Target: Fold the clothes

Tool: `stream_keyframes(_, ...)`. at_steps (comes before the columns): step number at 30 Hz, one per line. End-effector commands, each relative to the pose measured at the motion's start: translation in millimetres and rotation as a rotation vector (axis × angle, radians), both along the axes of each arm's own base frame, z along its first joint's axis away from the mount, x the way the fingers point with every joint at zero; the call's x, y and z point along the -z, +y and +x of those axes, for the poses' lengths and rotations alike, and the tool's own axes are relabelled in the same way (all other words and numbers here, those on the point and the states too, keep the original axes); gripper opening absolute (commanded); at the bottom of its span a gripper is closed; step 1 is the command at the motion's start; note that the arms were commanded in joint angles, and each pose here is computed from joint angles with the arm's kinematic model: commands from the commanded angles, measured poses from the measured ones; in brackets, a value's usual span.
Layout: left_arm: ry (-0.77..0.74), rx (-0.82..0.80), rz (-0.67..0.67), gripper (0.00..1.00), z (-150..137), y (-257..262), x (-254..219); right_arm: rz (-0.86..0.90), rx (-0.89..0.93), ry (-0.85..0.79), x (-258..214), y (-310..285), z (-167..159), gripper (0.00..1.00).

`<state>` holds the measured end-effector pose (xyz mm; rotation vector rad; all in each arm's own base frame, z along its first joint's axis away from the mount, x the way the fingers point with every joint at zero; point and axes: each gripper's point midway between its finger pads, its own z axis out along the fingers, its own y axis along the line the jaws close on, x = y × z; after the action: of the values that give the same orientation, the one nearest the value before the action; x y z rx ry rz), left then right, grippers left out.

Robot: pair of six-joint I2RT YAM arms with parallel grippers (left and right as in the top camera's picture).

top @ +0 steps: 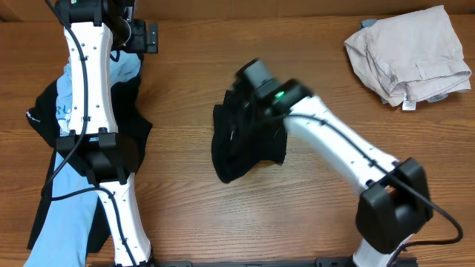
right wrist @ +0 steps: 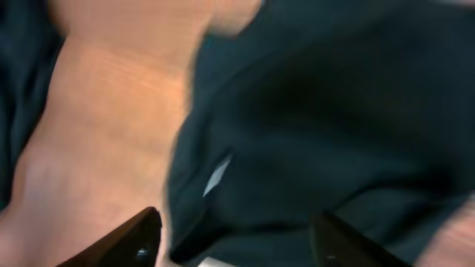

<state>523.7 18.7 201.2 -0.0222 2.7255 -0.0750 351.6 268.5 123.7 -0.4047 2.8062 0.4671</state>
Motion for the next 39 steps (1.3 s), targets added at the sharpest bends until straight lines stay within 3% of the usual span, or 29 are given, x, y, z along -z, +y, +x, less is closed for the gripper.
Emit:
stream_keyframes(1,-0.002,-0.018,-0.001,1.0,-0.2,4.5,-0.8,0.018,0.084,-0.099,-20.8,-20.9,35.1,0.63)
stream_keyframes(15,0.125,-0.015,-0.016,1.0,-1.5,2.9,50.1,0.046,0.168,-0.065,18.6,-5.1,56.7,0.51)
stream_keyframes(24,0.164,-0.015,-0.018,1.0,-2.7,3.1,65.7,0.076,0.166,-0.105,19.4,3.9,68.3,0.43)
stream_keyframes(26,0.164,-0.015,-0.018,1.0,-2.9,3.1,65.6,0.082,0.167,-0.113,18.2,5.1,70.3,0.38)
stream_keyframes(31,0.165,-0.015,-0.018,1.0,-3.0,3.1,65.6,0.1,0.177,-0.13,15.4,7.8,75.1,0.1)
stream_keyframes(33,0.167,-0.015,-0.018,1.0,-3.6,3.0,65.9,0.105,0.186,-0.129,15.1,8.1,75.7,0.04)
stream_keyframes(36,0.168,-0.015,-0.018,1.0,-3.7,3.0,65.9,0.095,0.189,-0.127,16.2,6.2,75.2,0.05)
stream_keyframes(39,0.168,-0.015,-0.018,1.0,-3.8,3.0,65.8,0.086,0.173,-0.128,18.2,5.9,74.3,0.35)
